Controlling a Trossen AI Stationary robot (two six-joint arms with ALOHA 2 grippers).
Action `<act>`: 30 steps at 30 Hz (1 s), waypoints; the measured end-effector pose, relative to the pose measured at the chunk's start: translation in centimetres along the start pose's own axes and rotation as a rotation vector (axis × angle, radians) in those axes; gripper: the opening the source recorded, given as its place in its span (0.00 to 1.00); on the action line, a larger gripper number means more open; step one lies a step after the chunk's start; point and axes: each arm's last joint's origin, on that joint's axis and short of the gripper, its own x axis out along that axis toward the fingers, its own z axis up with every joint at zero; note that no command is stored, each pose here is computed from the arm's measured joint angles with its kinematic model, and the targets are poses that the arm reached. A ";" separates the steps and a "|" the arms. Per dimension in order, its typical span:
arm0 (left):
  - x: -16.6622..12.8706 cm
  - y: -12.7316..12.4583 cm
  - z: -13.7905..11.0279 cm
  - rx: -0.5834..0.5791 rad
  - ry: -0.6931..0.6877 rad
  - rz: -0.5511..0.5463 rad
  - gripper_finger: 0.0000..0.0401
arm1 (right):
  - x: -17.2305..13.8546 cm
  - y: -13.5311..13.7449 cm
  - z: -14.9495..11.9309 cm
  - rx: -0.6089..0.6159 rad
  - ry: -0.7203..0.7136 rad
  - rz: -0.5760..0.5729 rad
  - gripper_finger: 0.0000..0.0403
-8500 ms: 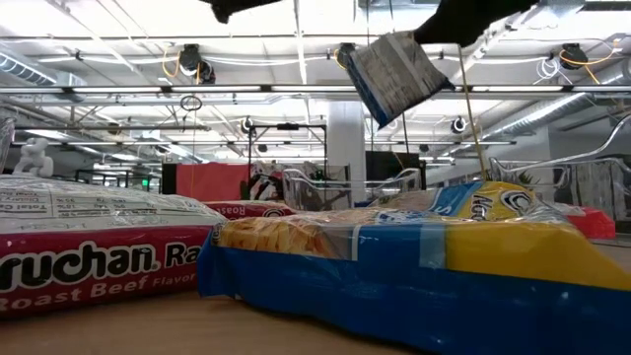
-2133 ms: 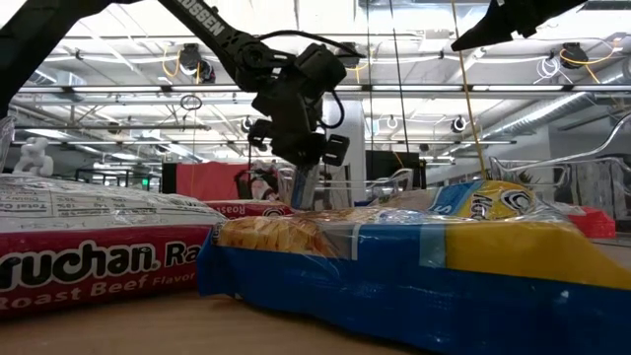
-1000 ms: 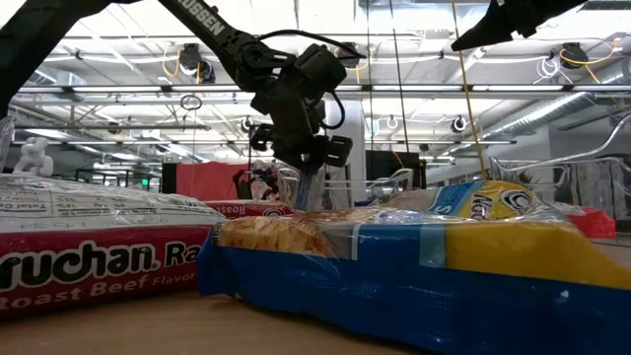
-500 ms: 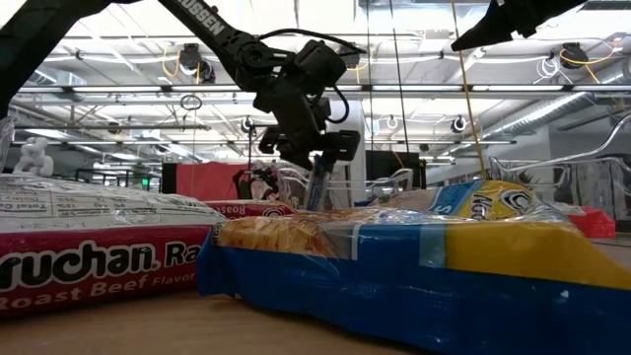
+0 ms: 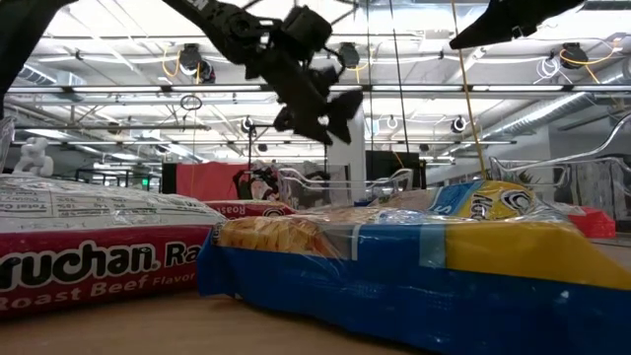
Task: Sort Maruchan noodles
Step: Put the top blue noodle pack into the top transparent bin, then put the middle orange noodle pack into the right transparent bin
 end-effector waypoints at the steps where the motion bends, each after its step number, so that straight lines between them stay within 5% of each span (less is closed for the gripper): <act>1: -0.7 0.1 0.4 0.019 0.008 -0.033 0.53 | 0.0 0.0 0.0 0.004 0.000 0.001 0.23; 13: -9.6 1.7 3.6 0.158 -0.074 -0.364 0.53 | 0.3 0.8 -0.1 0.141 0.023 0.130 0.23; 21: -12.6 5.6 -0.1 0.143 -0.083 -0.349 0.53 | 0.9 1.7 -0.6 0.124 0.078 0.224 0.23; 30: -16.4 9.0 -1.4 0.077 -0.150 -0.330 0.53 | 3.3 3.2 -0.7 0.177 0.132 0.243 0.23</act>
